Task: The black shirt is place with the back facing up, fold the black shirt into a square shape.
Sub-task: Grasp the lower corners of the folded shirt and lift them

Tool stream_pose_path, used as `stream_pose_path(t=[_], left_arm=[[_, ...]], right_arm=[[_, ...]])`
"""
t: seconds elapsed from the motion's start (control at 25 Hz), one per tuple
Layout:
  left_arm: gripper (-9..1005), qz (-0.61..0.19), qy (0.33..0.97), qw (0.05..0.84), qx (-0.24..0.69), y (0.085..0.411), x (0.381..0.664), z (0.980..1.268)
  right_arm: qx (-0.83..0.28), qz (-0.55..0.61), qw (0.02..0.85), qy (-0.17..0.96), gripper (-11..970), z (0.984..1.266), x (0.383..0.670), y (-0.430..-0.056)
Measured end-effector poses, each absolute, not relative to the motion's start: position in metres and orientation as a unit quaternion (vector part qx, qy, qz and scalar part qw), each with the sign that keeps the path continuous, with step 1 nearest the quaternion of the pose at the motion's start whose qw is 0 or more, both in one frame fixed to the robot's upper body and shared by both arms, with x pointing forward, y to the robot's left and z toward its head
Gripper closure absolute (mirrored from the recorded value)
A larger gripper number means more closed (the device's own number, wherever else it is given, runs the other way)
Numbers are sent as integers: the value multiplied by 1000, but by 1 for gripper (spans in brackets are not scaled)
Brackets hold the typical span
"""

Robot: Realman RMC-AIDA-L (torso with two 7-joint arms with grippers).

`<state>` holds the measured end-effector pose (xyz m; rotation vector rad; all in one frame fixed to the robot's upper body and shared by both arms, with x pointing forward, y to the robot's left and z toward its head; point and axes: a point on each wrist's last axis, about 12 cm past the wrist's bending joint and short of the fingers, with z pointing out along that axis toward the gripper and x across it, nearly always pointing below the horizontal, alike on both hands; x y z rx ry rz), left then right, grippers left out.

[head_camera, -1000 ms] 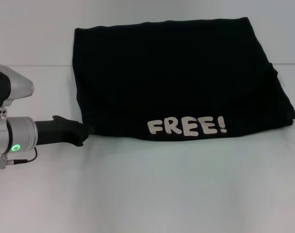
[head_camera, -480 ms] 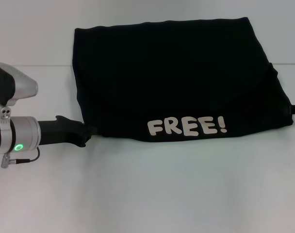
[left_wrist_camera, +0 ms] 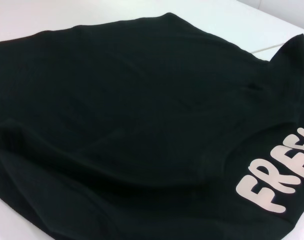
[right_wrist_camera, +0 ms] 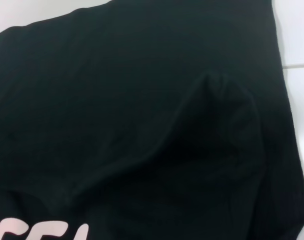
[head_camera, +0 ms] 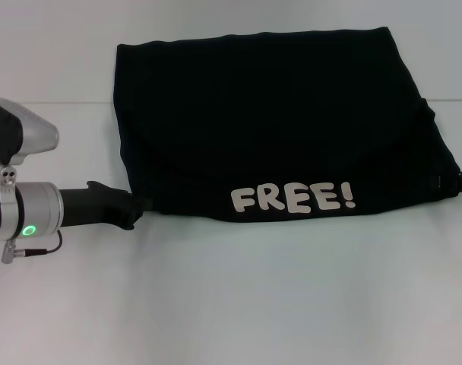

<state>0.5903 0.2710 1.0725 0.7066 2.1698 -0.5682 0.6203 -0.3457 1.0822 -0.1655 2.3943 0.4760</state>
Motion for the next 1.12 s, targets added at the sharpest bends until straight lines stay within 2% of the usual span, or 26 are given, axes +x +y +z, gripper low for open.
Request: stream_pose_path(t=[0.44,0.68,0.76,1.12], left_arm=[[997,-221,851,386,278,271,591,1073],[998,-219,851,389,277,270,593,1074],[998,-218,851,389,277,270,593,1074],[998,-229,853,386,266,275,588,1076]], right_arm=[[-54,184,340,921,582,1080,617,-350],[-53,182,341,921,799,1081,616,-353],[-53,181,342,921,912,1081,616,-353],[-45,191,352,915,911,1082,608,-367]])
